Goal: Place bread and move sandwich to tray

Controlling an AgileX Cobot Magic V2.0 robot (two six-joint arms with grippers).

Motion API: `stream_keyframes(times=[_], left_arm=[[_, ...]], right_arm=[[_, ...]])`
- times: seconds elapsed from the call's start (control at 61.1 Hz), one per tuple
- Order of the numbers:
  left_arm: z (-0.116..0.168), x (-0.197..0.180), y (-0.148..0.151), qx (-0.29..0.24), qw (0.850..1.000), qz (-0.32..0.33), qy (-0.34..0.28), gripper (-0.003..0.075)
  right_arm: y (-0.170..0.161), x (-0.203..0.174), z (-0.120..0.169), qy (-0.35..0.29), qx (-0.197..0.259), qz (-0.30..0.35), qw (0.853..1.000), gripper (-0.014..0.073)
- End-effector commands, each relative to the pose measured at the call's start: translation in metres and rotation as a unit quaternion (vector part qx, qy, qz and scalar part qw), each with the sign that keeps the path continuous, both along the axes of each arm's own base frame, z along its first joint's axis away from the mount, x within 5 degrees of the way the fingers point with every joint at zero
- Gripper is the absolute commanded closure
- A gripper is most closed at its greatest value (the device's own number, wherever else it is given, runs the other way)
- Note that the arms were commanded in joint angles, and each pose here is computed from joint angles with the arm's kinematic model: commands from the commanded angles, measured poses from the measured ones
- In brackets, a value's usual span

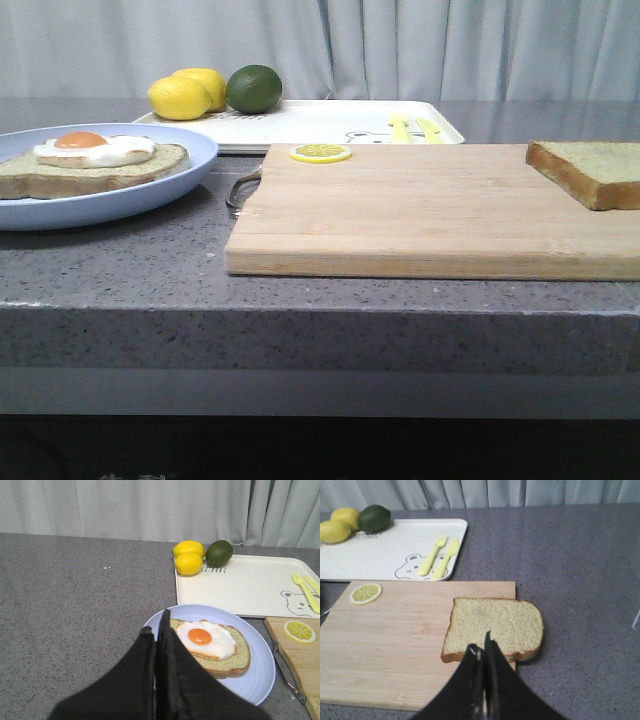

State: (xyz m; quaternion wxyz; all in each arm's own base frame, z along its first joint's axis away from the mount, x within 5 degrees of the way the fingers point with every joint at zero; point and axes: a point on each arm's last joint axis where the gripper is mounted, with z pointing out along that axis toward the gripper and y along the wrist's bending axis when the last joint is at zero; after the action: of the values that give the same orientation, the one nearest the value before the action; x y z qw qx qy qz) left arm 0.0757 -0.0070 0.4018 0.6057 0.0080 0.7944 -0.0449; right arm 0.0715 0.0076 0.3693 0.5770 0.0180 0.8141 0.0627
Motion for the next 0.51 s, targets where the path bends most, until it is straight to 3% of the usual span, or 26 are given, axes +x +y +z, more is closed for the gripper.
stream_keyframes(times=[0.0,0.229,0.295,0.409,0.491], left_arm=[[0.012,0.008,0.000,-0.010,0.999,0.002,-0.032,0.0741],[0.008,0.019,0.000,-0.006,1.000,0.003,-0.011,0.0740],[0.007,0.020,0.000,-0.006,1.000,0.003,-0.009,0.0736],[0.007,0.021,0.000,-0.005,1.000,0.003,-0.008,0.0655],[0.007,0.021,0.000,-0.005,1.000,0.003,-0.008,0.0504]], right_arm=[[-0.001,0.013,0.005,-0.014,-0.001,-0.006,1.000,0.0664],[-0.001,0.031,-0.014,0.077,-0.002,-0.001,0.997,0.0658],[-0.001,0.034,-0.018,0.094,-0.002,0.001,0.996,0.0622],[-0.001,0.036,-0.020,0.108,-0.002,0.002,0.994,0.0431],[-0.001,0.037,-0.021,0.111,-0.002,0.002,0.994,0.0228]])
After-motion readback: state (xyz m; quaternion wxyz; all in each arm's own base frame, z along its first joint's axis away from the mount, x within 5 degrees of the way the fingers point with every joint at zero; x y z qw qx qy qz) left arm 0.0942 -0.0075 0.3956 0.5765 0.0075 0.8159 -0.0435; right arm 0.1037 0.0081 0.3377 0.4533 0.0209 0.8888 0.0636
